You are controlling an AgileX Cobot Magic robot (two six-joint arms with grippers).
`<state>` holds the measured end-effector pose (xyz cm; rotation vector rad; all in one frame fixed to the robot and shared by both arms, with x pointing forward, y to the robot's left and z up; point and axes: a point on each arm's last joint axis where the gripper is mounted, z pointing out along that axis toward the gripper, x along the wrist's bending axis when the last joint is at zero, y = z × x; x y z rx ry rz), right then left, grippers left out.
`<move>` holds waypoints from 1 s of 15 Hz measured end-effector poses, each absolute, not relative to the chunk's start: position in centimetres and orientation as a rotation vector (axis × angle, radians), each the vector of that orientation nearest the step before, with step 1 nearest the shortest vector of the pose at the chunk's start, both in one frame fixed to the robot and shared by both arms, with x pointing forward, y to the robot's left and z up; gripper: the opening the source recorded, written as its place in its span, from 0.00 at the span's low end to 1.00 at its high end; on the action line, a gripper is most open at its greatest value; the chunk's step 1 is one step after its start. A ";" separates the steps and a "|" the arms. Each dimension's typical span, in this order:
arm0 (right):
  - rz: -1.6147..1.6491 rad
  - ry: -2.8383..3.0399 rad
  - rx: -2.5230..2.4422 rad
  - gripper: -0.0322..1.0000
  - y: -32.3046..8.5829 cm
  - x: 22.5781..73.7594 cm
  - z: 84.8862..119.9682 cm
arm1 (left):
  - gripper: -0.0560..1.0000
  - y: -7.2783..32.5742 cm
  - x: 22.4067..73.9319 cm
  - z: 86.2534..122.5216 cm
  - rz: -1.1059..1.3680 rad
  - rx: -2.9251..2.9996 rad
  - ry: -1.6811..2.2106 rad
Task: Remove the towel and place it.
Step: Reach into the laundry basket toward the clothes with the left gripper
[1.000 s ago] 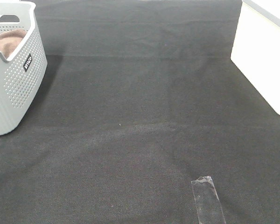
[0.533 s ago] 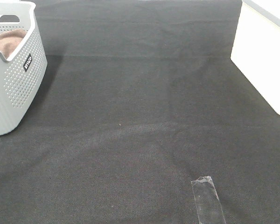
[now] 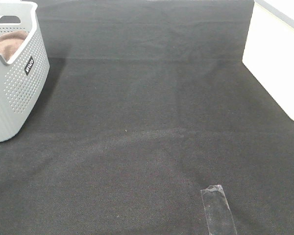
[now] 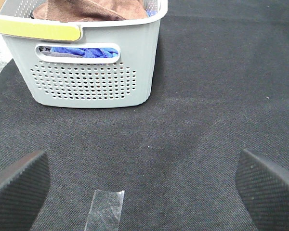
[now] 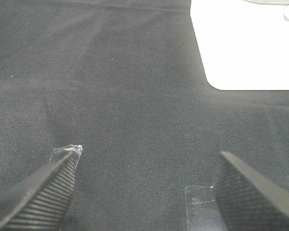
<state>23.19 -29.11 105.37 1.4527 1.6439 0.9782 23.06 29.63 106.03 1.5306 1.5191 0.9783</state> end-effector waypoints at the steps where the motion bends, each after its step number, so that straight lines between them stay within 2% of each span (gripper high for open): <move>1: 0.978 1.644 1.453 0.77 -29.1 23.2 105.4 | 0.99 29.7 22.8 107.5 1.046 1.618 1.467; 3: 0.978 1.644 1.453 0.77 -29.1 23.2 105.4 | 0.99 30.3 24.0 111.4 1.122 1.863 1.422; 5: 0.978 1.644 1.453 0.77 -29.1 23.2 105.4 | 0.99 31.2 27.6 115.6 1.170 2.150 1.361; 8: 0.978 1.644 1.453 0.77 -29.1 23.2 105.4 | 0.99 33.1 37.1 119.7 1.213 2.608 1.199; 9: 0.978 1.644 1.453 0.77 -29.1 23.2 105.4 | 0.99 34.3 42.8 120.3 1.207 2.801 1.157; 12: 0.978 1.644 1.453 0.77 -29.1 23.2 105.4 | 0.99 35.9 53.7 118.7 1.135 3.020 1.074; 15: 0.978 1.644 1.453 0.77 -29.1 23.2 105.4 | 0.99 37.6 62.2 113.3 0.987 3.139 0.988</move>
